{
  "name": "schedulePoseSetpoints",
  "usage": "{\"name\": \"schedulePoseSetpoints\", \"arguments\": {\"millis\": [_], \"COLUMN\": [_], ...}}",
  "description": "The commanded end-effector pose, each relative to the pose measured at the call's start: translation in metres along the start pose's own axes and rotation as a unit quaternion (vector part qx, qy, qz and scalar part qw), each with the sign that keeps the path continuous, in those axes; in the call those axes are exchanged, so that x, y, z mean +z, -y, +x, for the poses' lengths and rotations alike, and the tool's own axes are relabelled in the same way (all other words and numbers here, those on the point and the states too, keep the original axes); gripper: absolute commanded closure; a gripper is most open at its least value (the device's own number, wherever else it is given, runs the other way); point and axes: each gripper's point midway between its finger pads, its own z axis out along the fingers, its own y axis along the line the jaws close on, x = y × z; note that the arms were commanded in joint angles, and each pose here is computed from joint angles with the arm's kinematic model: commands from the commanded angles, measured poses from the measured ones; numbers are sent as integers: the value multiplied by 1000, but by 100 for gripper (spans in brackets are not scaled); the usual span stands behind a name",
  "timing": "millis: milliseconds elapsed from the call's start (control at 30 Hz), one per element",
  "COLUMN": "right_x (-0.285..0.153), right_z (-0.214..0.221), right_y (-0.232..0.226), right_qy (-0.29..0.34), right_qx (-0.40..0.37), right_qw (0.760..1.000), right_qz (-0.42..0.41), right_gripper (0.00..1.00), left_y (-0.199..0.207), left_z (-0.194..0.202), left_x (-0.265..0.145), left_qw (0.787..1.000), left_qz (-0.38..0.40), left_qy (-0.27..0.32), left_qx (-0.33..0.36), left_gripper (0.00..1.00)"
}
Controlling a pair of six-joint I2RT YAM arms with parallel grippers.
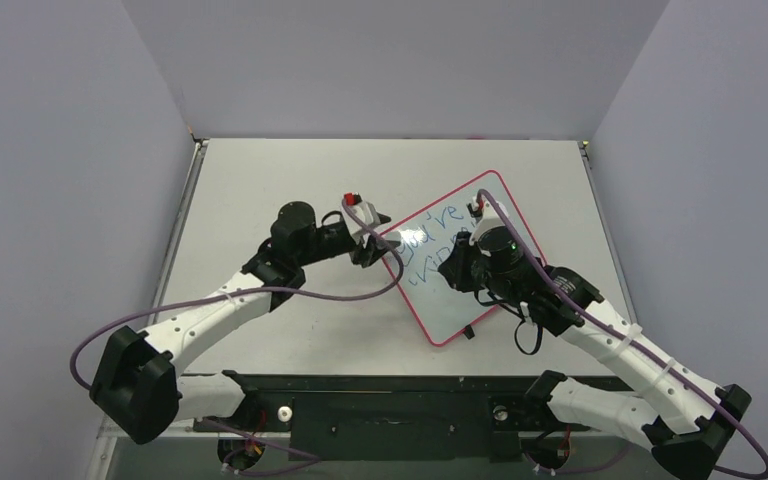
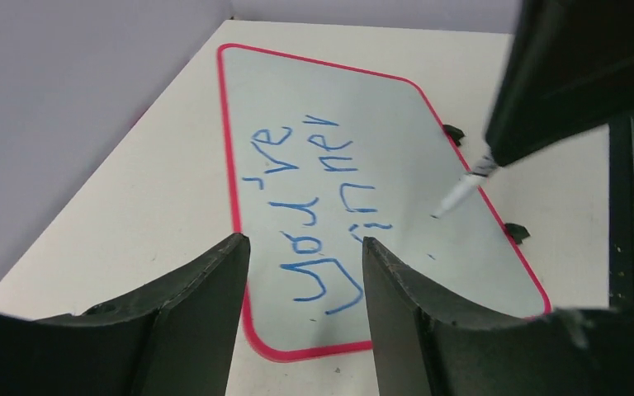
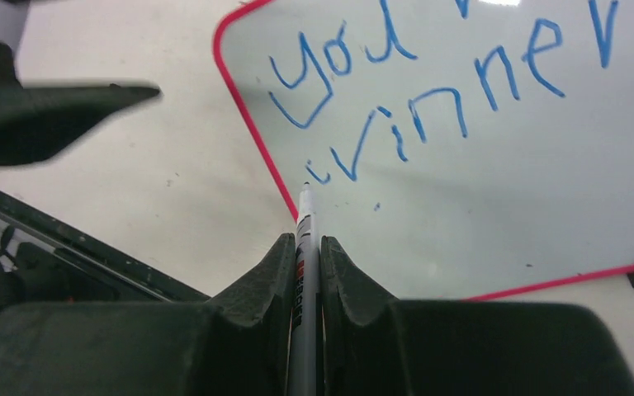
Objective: Write a sentence on the whiteboard
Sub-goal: Hold the whiteboard on the whiteboard stand.
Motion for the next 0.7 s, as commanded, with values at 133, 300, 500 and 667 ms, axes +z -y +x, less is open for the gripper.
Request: {"name": "schedulePoseSetpoints", "arguments": {"millis": [133,300,500,667], "right_x": [-3,-4,-3,-3], "right_z": [30,37,39,38], "right_y": [42,48,48,49], "right_qy": [-10,-9,-11,-9], "right_qx": [-16,-16,-21,-27], "right_qw": [997,997,996,996], "right_qz": [74,81,83,86], "right_gripper": [100,100,100,100], "left_y": [-42,-53,-65,-69], "left_z": [-5,9,28,43], "left_x": [22,35,46,56], "left_qw": [977,960,936,914], "left_qz": [-12,4,5,12], "left_qy": [10,-30,-47,-72], "left_qx": [-211,-280,-349,-399], "left_gripper": [50,50,51,54]}}
